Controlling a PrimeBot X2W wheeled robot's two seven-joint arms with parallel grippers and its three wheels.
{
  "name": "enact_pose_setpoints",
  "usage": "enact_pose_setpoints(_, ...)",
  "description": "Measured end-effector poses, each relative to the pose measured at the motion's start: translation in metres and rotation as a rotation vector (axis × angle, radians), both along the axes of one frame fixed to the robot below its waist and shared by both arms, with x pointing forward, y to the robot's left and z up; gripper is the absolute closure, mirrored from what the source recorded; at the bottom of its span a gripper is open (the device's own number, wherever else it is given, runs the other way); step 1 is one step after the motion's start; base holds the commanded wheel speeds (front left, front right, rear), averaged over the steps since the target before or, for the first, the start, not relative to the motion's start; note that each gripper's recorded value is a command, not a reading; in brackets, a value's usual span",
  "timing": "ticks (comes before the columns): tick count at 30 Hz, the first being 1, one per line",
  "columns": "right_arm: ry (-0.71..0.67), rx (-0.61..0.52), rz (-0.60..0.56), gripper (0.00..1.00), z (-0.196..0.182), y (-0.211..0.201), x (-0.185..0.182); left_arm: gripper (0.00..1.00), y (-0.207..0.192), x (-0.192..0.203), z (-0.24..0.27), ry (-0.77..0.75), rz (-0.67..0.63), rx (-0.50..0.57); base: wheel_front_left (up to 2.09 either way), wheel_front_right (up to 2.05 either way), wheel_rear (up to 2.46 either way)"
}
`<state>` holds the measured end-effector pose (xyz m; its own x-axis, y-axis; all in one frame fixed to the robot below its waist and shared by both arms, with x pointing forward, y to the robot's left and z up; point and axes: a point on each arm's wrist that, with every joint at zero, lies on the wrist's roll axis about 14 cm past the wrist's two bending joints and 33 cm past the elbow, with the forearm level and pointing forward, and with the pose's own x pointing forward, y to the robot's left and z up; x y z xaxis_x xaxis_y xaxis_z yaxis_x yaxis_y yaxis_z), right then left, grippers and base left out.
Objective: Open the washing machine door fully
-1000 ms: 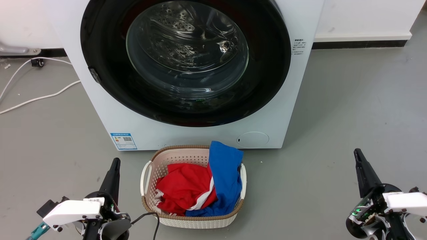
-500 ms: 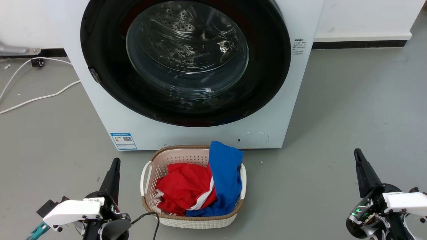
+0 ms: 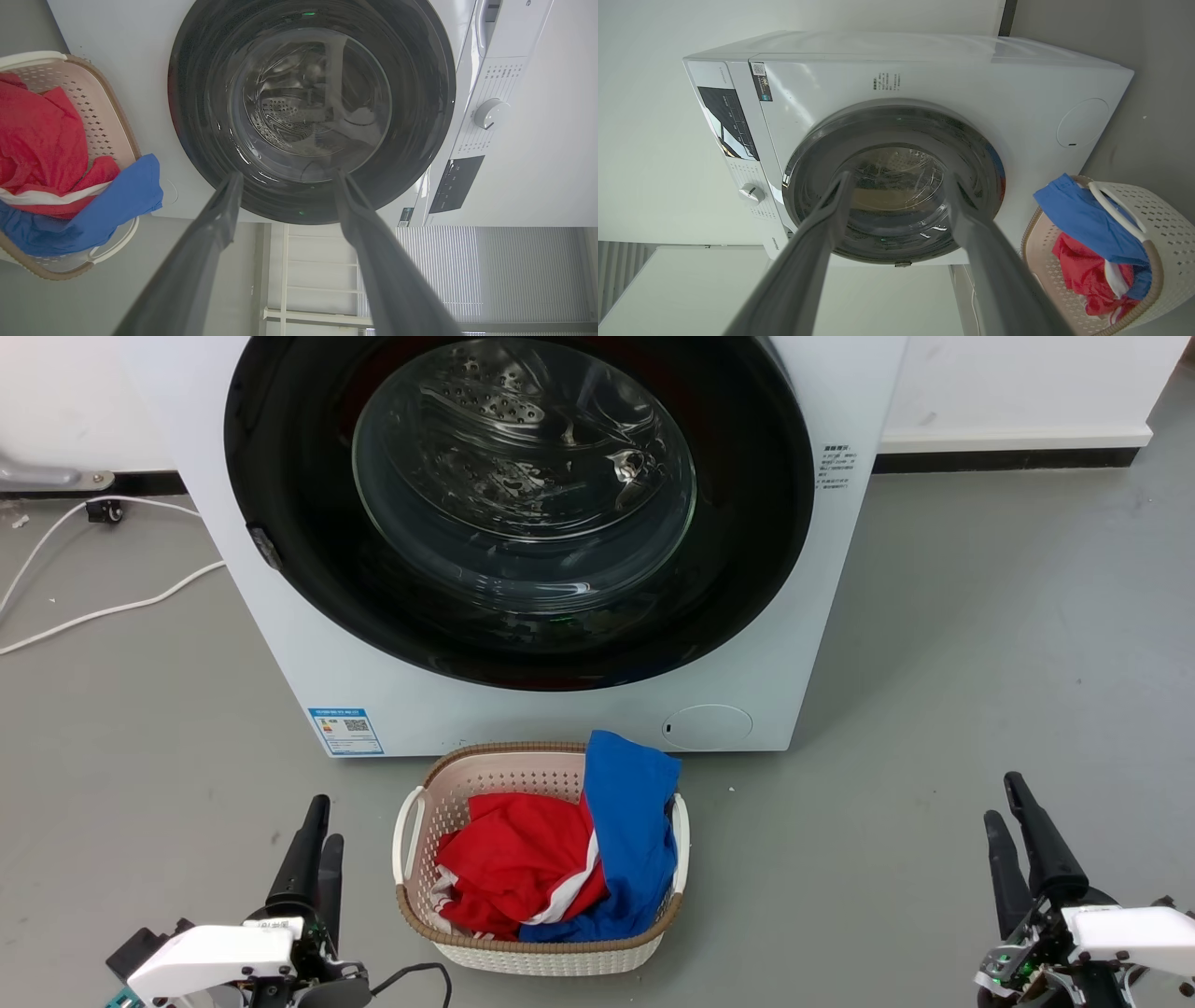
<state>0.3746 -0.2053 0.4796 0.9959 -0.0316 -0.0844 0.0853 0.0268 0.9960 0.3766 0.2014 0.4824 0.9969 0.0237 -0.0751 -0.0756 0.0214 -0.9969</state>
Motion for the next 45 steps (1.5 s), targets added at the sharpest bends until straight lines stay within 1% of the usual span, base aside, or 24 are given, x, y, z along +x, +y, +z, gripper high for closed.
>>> enact_pose_setpoints(6, -0.001, -0.107, -0.018, 0.00, 0.002, -0.006, -0.002, 0.00, 0.003, 0.001, 0.004, 0.002, 0.012, 0.097, 0.00, 0.00, 0.00)
enact_pose_setpoints(18, -0.045, -0.422, -0.012, 0.00, 0.022, -0.006, -0.003, 0.00, -0.005, 0.003, 0.016, 0.018, -0.007, 0.383, 0.00, 0.00, 0.00)
enact_pose_setpoints(31, -0.083, -0.769, 0.036, 0.00, 0.033, 0.009, -0.007, 0.00, -0.014, 0.001, 0.011, 0.057, -0.026, 0.684, 0.00, 0.00, 0.00)
enact_pose_setpoints(37, -0.087, -0.888, 0.048, 0.00, 0.033, 0.012, -0.010, 0.00, -0.018, 0.001, 0.016, 0.045, -0.031, 0.791, 0.00, 0.00, 0.00)
enact_pose_setpoints(45, -0.089, -1.013, 0.050, 0.00, 0.032, 0.013, -0.013, 0.00, -0.021, 0.000, 0.020, 0.032, -0.031, 0.924, 0.00, 0.00, 0.00)
